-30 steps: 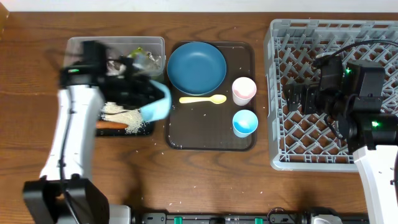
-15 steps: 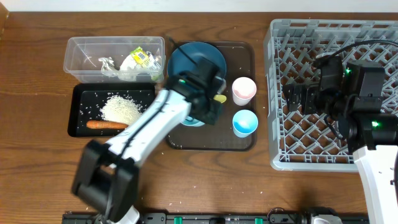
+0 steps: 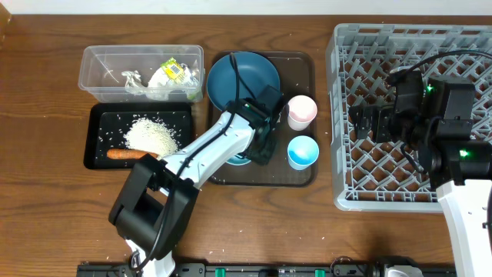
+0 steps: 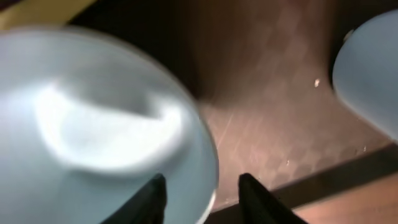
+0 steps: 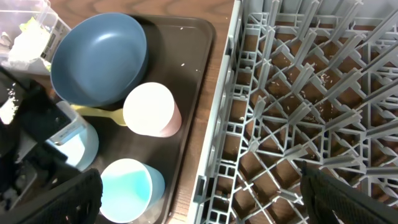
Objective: Sort waste into correct bins and load items into the dishwasher rack
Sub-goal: 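Grasp the blue cup with the left gripper and lift it up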
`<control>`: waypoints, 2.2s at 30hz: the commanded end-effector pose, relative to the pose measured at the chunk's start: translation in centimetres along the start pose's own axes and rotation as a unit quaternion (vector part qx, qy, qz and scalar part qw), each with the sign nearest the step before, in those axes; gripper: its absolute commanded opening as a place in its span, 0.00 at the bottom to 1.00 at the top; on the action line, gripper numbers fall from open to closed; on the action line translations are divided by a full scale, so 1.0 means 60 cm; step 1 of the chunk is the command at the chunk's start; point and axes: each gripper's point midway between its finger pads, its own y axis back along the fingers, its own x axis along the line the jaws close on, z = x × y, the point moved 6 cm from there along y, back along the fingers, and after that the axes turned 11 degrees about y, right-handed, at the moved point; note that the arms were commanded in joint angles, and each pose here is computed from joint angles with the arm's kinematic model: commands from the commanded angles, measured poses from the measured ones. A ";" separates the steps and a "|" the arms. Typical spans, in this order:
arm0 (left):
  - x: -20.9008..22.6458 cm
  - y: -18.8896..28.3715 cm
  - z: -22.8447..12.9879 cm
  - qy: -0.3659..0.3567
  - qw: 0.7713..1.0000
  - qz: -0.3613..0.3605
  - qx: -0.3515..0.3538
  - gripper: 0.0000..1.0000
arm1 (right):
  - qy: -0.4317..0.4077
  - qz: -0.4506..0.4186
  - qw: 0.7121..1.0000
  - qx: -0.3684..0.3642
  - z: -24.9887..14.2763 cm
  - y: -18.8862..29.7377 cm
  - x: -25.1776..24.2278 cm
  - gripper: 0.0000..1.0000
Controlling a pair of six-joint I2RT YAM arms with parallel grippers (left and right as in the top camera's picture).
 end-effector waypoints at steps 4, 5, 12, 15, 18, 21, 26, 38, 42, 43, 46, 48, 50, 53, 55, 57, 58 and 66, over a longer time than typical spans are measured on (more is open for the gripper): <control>-0.029 0.078 0.046 0.000 0.998 -0.041 -0.044 0.45 | 0.001 0.009 1.000 -0.006 0.010 0.002 0.008 0.99; -0.035 0.084 0.049 -0.001 0.998 -0.053 -0.046 0.46 | 0.001 0.009 1.000 -0.006 0.010 0.002 0.008 0.99; -0.060 0.081 0.045 -0.018 0.996 -0.075 -0.043 0.46 | 0.002 0.009 1.000 -0.008 0.010 0.002 0.008 0.99; -0.073 0.068 0.038 -0.028 0.996 -0.073 -0.033 0.46 | 0.002 0.009 1.000 -0.008 0.011 0.002 0.008 0.99; -0.088 0.054 0.031 -0.037 0.996 -0.072 -0.022 0.46 | 0.002 0.009 1.000 -0.008 0.011 0.002 0.008 0.99; -0.102 0.046 0.029 -0.043 0.996 -0.075 -0.020 0.46 | 0.002 0.009 1.000 -0.007 0.010 0.002 0.008 0.99; -0.122 0.045 0.030 -0.055 0.994 -0.084 -0.034 0.50 | 0.001 0.009 1.000 -0.006 0.010 0.002 0.008 0.99; -0.123 -0.008 0.026 -0.051 0.996 -0.067 0.001 0.29 | 0.001 0.009 1.000 -0.005 0.009 0.002 0.008 0.99; -0.122 -0.002 0.030 -0.045 0.997 -0.070 -0.004 0.08 | 0.001 0.009 1.000 -0.004 0.008 0.002 0.008 0.99; -0.121 0.001 0.031 -0.037 0.997 -0.071 -0.006 0.06 | 0.001 0.009 1.000 -0.004 0.008 0.002 0.008 0.99; -0.110 0.025 0.040 -0.004 0.997 -0.076 -0.017 0.06 | -0.001 0.011 1.000 -0.004 0.008 0.002 0.009 0.97; -0.095 0.055 0.046 0.023 0.996 -0.085 -0.025 0.06 | -0.001 0.018 1.000 -0.006 0.009 0.002 0.011 0.97; -0.081 0.093 0.052 0.040 0.991 -0.122 -0.030 0.06 | -0.001 0.023 1.000 -0.008 0.010 0.002 0.013 0.98; -0.050 0.166 0.068 0.069 0.972 -0.221 -0.050 0.06 | 0.002 0.041 0.999 -0.018 0.016 0.003 0.020 0.99; -0.029 0.210 0.078 0.080 0.952 -0.287 -0.067 0.06 | 0.006 0.067 0.997 -0.035 0.025 0.003 0.028 0.98; -0.006 0.255 0.090 0.083 0.924 -0.362 -0.086 0.06 | 0.010 0.106 0.992 -0.061 0.040 0.007 0.042 0.88; 0.004 0.274 0.094 0.080 0.909 -0.397 -0.094 0.06 | 0.008 0.132 0.988 -0.081 0.051 0.011 0.051 0.87; 0.074 0.363 0.120 0.061 0.817 -0.559 -0.127 0.06 | 0.068 0.275 0.931 -0.231 0.144 0.057 0.126 0.88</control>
